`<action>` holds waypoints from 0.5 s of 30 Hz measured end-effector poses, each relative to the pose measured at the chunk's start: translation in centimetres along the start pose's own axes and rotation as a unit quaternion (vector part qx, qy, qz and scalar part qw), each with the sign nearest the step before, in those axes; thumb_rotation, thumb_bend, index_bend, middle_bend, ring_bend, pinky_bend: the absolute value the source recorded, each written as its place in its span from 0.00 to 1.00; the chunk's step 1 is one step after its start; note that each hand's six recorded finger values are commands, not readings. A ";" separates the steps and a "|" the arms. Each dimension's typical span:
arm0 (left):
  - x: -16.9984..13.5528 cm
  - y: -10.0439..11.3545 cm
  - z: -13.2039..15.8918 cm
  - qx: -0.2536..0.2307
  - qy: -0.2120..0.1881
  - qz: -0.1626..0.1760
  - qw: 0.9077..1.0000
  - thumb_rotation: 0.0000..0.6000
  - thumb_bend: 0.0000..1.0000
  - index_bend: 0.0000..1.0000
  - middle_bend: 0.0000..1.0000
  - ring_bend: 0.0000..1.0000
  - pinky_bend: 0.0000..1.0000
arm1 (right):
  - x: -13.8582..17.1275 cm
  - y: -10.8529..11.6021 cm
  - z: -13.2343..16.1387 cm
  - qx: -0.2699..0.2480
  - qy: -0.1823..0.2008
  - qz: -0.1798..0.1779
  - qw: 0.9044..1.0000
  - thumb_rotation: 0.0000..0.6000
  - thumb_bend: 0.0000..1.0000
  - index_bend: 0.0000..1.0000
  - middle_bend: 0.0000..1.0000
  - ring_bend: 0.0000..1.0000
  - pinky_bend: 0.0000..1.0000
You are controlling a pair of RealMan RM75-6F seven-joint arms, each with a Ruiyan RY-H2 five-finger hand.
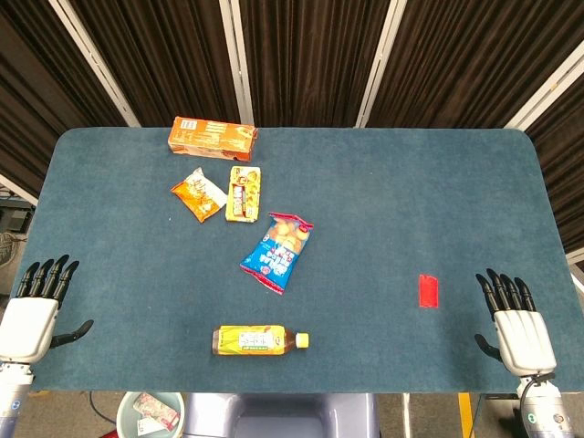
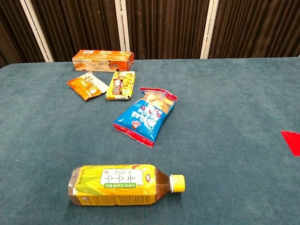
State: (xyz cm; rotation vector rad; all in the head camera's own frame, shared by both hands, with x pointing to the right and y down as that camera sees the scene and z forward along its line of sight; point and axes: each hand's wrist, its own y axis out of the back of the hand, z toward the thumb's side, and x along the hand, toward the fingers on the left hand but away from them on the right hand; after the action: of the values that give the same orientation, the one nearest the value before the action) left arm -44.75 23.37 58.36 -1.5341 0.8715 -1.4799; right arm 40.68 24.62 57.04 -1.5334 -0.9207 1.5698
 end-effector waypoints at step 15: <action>-0.4 1.2 0.6 -0.013 -0.018 0.039 0.999 0.81 0.17 0.00 0.00 0.00 0.00 | -0.5 -0.9 1.2 0.002 0.022 -0.003 1.000 1.00 0.16 0.41 0.00 0.00 0.00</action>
State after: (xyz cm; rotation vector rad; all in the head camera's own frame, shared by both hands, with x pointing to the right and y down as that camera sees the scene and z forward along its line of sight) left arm -44.11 23.22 57.09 -1.5234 0.9232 -1.3868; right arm 39.52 24.56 58.13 -1.5547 -0.8970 1.5267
